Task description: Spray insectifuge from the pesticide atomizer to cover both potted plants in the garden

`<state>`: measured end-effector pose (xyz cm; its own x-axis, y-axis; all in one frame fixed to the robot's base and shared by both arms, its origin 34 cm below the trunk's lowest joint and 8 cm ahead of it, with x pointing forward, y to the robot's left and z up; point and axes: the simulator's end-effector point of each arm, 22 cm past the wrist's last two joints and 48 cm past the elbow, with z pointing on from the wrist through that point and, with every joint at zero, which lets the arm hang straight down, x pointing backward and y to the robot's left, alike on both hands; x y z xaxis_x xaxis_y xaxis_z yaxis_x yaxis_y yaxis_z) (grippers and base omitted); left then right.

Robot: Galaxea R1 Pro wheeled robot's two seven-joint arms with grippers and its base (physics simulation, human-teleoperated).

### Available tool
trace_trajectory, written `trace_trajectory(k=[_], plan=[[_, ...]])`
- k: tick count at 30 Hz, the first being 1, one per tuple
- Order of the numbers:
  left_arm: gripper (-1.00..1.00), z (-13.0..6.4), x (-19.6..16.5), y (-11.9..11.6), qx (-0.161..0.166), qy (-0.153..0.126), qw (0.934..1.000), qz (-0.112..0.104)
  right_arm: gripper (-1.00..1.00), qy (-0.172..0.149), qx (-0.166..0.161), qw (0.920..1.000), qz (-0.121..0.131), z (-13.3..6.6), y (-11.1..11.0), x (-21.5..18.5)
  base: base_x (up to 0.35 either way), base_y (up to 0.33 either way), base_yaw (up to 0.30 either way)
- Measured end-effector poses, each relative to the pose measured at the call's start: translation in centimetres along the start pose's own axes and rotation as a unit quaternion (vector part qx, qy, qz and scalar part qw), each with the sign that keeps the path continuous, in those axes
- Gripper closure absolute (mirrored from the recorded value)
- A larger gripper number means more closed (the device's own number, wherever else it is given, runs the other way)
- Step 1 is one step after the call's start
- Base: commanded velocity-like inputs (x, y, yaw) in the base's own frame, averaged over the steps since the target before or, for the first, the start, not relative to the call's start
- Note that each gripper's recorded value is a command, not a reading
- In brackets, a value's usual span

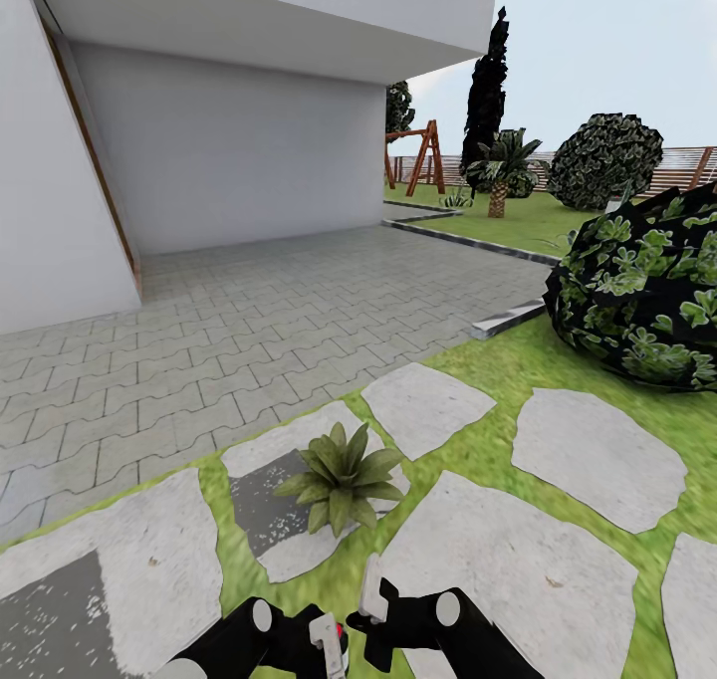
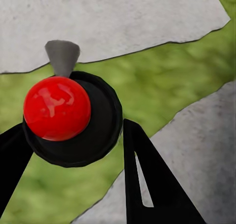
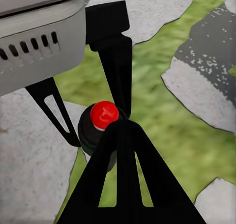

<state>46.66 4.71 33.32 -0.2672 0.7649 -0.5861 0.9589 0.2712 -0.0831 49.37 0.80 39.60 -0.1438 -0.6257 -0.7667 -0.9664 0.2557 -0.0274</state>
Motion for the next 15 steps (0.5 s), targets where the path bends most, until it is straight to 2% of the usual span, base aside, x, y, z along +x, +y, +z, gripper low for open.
trace_trajectory(k=[15], plan=[[1.00, 0.10, -0.33, -0.12, 0.001, -0.003, 1.0000, 0.000, 1.00, 0.001, -0.001, 1.0000, 0.000, 0.03, 0.08, 0.09, 0.000, 0.000, 0.000]])
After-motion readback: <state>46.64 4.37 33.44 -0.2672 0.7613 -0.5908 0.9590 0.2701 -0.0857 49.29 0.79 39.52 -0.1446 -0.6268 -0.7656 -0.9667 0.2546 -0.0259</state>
